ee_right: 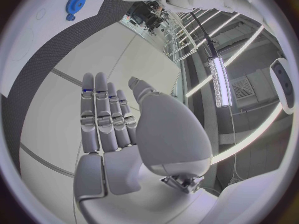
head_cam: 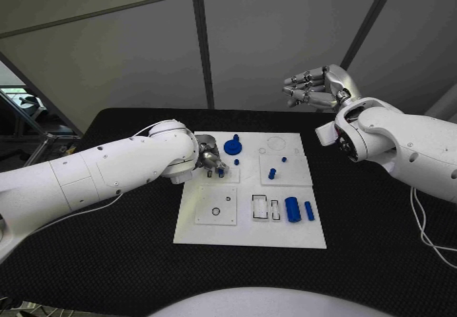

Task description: Assemble the parts on the task board

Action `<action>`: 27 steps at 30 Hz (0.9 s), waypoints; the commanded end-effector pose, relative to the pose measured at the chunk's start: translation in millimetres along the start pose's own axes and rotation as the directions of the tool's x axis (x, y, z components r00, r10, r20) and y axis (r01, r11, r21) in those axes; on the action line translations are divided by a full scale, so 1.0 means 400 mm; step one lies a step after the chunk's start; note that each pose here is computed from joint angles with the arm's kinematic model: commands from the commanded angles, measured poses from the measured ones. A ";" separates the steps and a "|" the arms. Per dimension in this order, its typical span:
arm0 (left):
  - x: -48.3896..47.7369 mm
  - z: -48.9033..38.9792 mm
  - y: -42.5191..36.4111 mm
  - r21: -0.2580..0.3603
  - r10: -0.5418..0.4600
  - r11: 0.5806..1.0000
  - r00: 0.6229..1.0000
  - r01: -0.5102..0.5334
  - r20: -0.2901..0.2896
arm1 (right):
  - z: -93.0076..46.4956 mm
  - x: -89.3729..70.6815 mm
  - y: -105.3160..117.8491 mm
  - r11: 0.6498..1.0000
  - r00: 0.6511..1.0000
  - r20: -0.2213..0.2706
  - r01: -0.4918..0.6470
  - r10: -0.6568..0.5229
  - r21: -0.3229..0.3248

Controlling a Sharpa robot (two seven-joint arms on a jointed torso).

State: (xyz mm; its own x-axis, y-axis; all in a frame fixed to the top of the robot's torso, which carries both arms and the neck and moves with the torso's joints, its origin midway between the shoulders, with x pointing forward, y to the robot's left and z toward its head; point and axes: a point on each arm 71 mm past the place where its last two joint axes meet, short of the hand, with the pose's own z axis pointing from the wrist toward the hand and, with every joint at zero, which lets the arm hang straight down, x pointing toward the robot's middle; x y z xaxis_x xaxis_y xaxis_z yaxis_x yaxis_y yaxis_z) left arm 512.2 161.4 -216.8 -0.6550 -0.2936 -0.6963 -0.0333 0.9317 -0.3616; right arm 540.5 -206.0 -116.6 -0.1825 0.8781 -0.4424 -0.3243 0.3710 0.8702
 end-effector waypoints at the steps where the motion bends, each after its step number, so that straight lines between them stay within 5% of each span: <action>1: 0.013 0.004 0.006 -0.009 0.016 1.000 1.000 -0.016 -0.017 | 0.002 0.001 0.004 1.000 1.000 -0.007 0.000 0.000 -0.007; 27: 0.009 -0.006 0.008 -0.015 -0.004 1.000 0.997 0.003 -0.073 | 0.004 0.003 0.002 1.000 1.000 -0.009 0.000 0.000 -0.006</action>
State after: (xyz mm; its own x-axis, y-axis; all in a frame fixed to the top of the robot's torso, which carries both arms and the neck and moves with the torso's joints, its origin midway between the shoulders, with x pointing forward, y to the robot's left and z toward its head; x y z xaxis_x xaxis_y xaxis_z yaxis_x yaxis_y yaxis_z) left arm 508.5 164.0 -218.1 -0.6938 -0.2908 -0.6589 -0.0436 0.9302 -0.3645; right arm 541.6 -205.5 -117.4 -0.1849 0.8775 -0.4426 -0.3218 0.3715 0.8709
